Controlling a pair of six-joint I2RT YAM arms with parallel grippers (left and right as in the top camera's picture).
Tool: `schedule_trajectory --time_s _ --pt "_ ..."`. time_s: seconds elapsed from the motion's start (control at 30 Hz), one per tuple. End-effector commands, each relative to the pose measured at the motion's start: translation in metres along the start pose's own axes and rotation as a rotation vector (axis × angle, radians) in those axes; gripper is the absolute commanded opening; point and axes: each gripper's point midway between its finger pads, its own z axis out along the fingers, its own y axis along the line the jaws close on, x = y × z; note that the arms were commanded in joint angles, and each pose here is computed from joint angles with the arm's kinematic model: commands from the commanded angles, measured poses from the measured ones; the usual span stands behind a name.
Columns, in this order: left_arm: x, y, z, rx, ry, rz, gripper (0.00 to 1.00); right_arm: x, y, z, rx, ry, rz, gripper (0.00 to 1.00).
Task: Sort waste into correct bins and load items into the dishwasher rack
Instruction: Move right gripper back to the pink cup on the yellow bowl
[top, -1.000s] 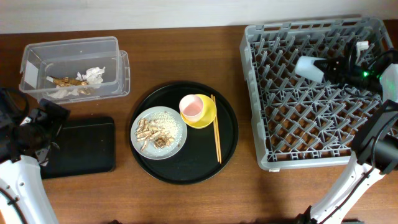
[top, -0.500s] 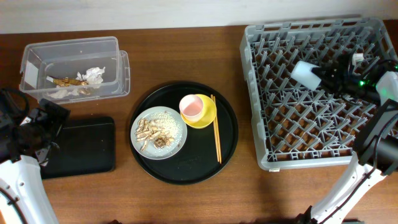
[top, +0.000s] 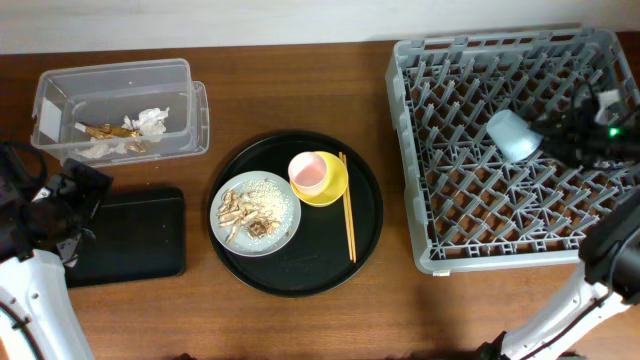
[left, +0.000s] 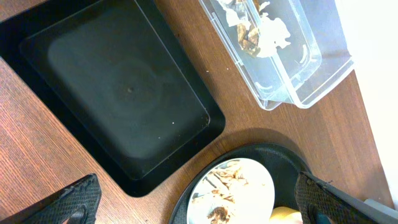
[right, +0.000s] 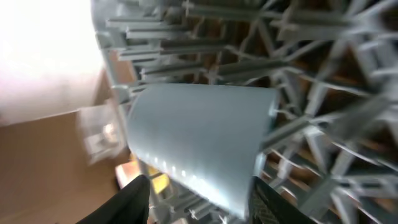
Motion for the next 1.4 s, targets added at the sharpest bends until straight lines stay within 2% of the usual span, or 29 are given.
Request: schedule_trajectory --time_s 0.0,0.17,0.27,0.33,0.37,0.43,0.47,0.5,0.57,0.63,0.7,0.77,0.83,0.87,0.93,1.17,1.37 --pt "-0.001 0.003 0.002 -0.013 0.000 -0.015 0.99 -0.004 0.016 -0.050 0.219 -0.128 -0.030 0.52" --pt "-0.001 0.003 0.002 -0.013 0.000 -0.015 0.99 0.005 0.044 -0.082 0.309 -0.220 -0.094 0.52" --pt "-0.001 0.003 0.002 -0.013 0.000 -0.015 0.99 0.021 0.079 -0.085 0.291 -0.231 -0.173 0.52" --pt "-0.001 0.003 0.002 -0.013 0.000 -0.015 0.99 0.041 0.116 -0.074 0.203 -0.185 -0.258 0.52" --pt "-0.001 0.003 0.002 -0.013 0.000 -0.015 0.99 0.057 0.146 -0.062 0.104 -0.137 -0.369 0.56" --pt "-0.001 0.003 0.002 -0.013 0.000 -0.015 0.99 0.085 0.192 -0.044 -0.065 -0.060 -0.534 0.81" --pt "-0.001 0.003 0.002 -0.013 0.000 -0.015 0.99 0.099 0.211 -0.035 -0.139 -0.022 -0.588 0.98" --pt "-0.001 0.003 0.002 -0.013 0.000 -0.015 0.99 0.127 0.244 -0.019 -0.267 0.059 -0.640 0.98" --pt "-0.001 0.003 0.002 -0.013 0.000 -0.015 0.99 0.152 0.272 -0.001 -0.358 0.129 -0.711 0.99" --pt "-0.001 0.003 0.002 -0.013 0.000 -0.015 0.99 0.171 0.291 0.027 -0.369 0.171 -0.821 0.86" --pt "-0.001 0.003 0.002 -0.013 0.000 -0.015 0.99 0.188 0.298 0.069 -0.257 0.204 -0.872 0.83" --pt "-0.001 0.003 0.002 -0.013 0.000 -0.015 0.99 0.191 0.292 0.105 -0.060 0.177 -0.833 0.78" --pt "-0.001 0.003 0.002 -0.013 0.000 -0.015 0.99 0.191 0.279 0.142 0.195 0.082 -0.801 0.75" --pt "-0.001 0.003 0.002 -0.013 0.000 -0.015 0.99 0.196 0.271 0.168 0.390 -0.017 -0.823 0.75" --pt "-0.001 0.003 0.002 -0.013 0.000 -0.015 0.99 0.211 0.266 0.192 0.515 -0.081 -0.862 0.75" --pt "-0.001 0.003 0.002 -0.013 0.000 -0.015 0.99 0.279 0.245 0.272 0.573 0.002 -0.915 0.66" --pt "-0.001 0.003 0.002 -0.013 0.000 -0.015 0.99 0.296 0.229 0.300 0.617 0.007 -0.927 0.59"
